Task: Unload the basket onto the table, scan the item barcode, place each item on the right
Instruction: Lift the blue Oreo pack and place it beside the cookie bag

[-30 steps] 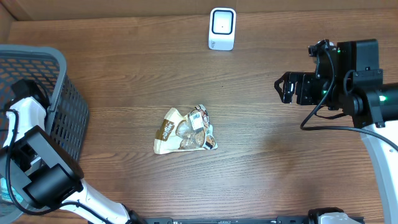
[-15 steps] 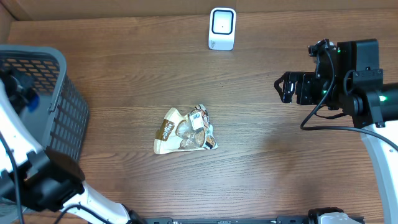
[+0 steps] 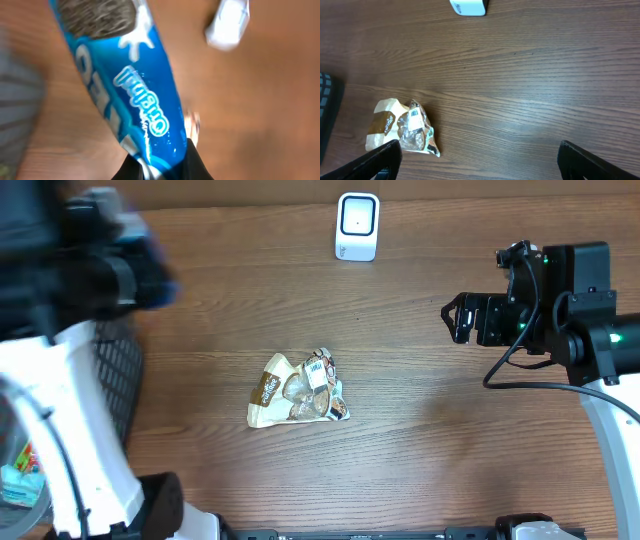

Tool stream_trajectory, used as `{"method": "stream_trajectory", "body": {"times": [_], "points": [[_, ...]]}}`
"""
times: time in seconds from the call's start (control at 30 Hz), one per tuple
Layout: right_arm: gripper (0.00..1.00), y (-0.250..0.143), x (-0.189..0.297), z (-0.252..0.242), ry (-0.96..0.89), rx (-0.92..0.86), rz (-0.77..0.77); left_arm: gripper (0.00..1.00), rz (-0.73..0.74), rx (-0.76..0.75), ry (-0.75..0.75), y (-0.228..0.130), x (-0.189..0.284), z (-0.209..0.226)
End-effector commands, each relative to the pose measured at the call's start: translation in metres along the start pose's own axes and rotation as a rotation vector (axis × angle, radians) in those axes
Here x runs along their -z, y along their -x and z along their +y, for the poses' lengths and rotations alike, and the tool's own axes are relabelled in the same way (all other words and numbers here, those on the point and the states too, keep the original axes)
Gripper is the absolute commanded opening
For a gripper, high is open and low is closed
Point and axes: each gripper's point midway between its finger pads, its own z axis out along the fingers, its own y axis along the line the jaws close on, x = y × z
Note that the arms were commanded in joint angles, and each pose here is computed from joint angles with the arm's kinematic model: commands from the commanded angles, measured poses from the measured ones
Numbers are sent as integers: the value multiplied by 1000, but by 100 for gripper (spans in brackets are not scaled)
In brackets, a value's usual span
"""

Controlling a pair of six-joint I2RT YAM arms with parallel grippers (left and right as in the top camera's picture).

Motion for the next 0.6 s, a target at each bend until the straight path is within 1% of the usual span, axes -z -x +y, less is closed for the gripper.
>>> {"method": "stream_trajectory", "body": {"times": [0.0, 0.1, 0.2, 0.3, 0.43, 0.5, 0.53, 0.57], "points": [[100, 6, 4, 6, 16, 11, -20, 4, 196, -156, 90, -41, -49, -14], [100, 7, 4, 6, 16, 11, -21, 4, 359, -170, 206, -83, -91, -7], [100, 7, 4, 6, 16, 11, -21, 4, 472, -205, 238, -117, -129, 0], [100, 6, 4, 6, 16, 11, -20, 4, 540, -227, 302, -147, -165, 21], [100, 6, 4, 6, 16, 11, -20, 4, 608, -280, 309, -182, -201, 45], [100, 6, 4, 6, 16, 11, -20, 14, 623, -291, 300, -192, -210, 50], [100, 6, 4, 6, 16, 11, -21, 25, 620, -286, 287, -194, -214, 49], [100, 7, 4, 6, 16, 12, -21, 42, 613, -276, 279, -193, -215, 47]]}}
